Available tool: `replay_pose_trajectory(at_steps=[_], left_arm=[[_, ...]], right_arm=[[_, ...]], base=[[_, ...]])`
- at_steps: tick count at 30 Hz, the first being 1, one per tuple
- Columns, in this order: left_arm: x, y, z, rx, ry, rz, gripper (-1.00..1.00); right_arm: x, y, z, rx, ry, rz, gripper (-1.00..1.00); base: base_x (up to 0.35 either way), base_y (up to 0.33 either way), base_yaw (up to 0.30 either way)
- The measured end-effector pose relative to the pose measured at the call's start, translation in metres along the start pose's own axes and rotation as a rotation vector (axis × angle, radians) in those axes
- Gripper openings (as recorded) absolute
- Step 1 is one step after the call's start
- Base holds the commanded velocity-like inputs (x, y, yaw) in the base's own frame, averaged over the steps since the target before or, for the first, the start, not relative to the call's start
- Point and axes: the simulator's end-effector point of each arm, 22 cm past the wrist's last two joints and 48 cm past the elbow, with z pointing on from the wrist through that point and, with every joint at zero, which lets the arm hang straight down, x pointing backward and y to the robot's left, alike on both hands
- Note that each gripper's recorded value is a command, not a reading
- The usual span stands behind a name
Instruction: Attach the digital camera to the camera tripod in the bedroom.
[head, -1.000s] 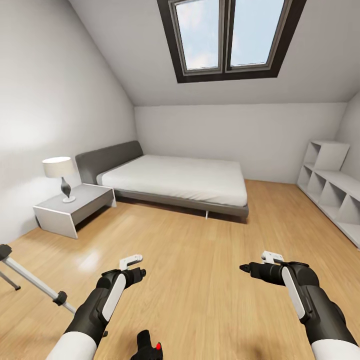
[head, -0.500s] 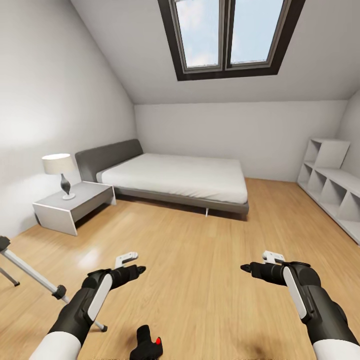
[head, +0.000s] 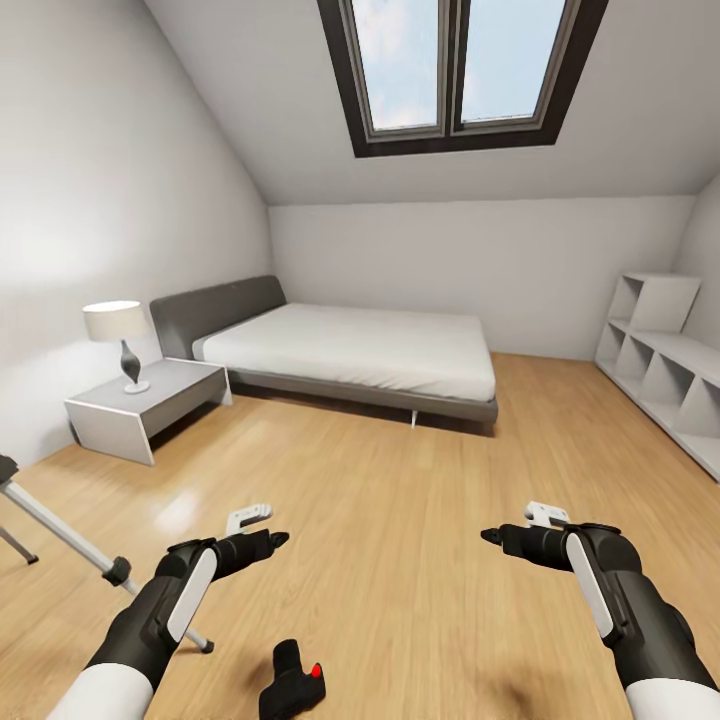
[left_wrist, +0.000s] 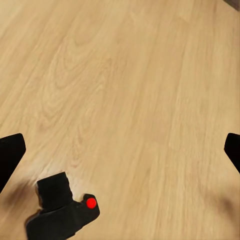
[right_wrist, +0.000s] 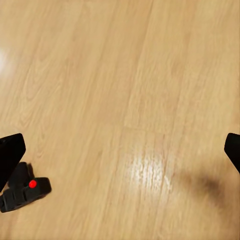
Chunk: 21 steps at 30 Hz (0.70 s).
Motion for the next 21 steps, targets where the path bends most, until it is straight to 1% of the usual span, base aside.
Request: replay_pose_trajectory(at_steps=[8, 21], left_arm=[[0.015, 0.003, 0.009, 0.003, -0.003, 0.004, 1.0], [0.038, 0.013, 0.028, -0.009, 0.046, -0.01, 1.0]], right_arm=[[0.015, -0.005, 0.01, -0.001, 0.0, 0.0, 1.0], [0.035, -0.014, 0.031, 0.011, 0.051, 0.01, 1.0]], base=[[0.0, 0.0, 0.0], [0.0, 0.0, 0.0]])
